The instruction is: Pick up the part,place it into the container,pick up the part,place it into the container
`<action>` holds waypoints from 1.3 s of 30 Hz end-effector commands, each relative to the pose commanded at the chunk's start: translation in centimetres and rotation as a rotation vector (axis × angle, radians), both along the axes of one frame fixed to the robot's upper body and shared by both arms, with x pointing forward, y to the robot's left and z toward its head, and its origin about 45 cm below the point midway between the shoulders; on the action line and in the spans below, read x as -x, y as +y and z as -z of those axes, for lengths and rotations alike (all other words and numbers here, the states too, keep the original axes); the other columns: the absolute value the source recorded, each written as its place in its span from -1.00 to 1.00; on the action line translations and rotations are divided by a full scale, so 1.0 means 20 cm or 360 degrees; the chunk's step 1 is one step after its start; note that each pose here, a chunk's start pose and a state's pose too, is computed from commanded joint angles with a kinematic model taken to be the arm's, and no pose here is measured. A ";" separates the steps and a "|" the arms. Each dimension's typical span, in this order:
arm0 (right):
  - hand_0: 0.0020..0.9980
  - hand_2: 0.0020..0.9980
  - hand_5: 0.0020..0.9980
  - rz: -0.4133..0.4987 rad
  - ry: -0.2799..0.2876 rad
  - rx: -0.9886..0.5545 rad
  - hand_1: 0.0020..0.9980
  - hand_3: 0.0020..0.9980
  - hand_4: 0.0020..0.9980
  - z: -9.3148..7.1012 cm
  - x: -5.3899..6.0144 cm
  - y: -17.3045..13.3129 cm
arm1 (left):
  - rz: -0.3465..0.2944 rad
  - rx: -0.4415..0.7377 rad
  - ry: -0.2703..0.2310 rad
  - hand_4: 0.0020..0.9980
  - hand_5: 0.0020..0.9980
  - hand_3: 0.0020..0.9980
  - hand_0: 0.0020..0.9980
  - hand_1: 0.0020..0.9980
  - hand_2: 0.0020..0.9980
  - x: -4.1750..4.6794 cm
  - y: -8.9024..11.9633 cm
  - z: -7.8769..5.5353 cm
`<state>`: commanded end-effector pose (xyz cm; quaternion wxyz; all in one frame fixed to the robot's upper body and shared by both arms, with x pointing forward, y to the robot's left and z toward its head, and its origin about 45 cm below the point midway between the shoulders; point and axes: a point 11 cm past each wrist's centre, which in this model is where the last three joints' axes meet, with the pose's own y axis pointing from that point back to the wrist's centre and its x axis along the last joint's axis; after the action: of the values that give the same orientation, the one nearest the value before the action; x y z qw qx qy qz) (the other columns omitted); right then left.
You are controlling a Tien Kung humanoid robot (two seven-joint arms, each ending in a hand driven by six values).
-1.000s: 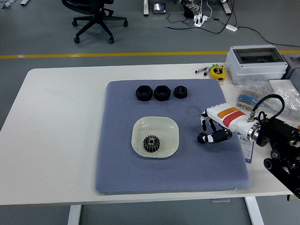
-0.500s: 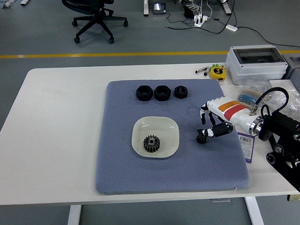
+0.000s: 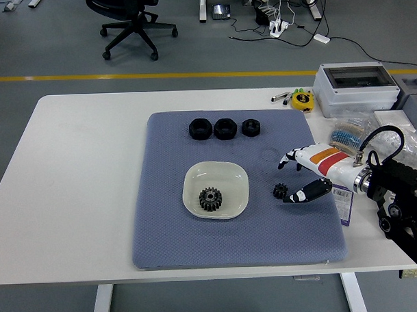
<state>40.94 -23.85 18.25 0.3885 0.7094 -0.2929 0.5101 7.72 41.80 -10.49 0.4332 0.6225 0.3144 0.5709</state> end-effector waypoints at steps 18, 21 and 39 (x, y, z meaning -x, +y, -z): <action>-0.32 -0.01 -0.34 0.0038 0.0029 -0.0075 -0.15 0.08 0.82 0.07 0.00 0.02 | 0.0006 0.0002 0.0004 0.30 0.23 0.16 0.38 0.39 0.47 0.001 0.00 0.00; -0.32 -0.01 -0.34 0.0032 0.0044 -0.0079 -0.15 0.09 0.82 0.08 0.01 0.04 | 0.0008 0.0002 0.0007 0.30 0.23 0.16 0.38 0.39 0.47 0.004 0.00 0.00; -0.42 -0.02 -0.29 0.0039 0.0066 -0.0084 -0.19 0.11 0.71 0.11 0.00 0.03 | 0.0018 -0.0001 0.0022 0.30 0.23 0.16 0.38 0.39 0.47 0.019 0.00 0.00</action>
<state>40.95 -23.21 16.07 0.3818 0.7261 -0.3070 0.4825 7.35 41.87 -10.53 0.4340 0.6283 0.3138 0.5643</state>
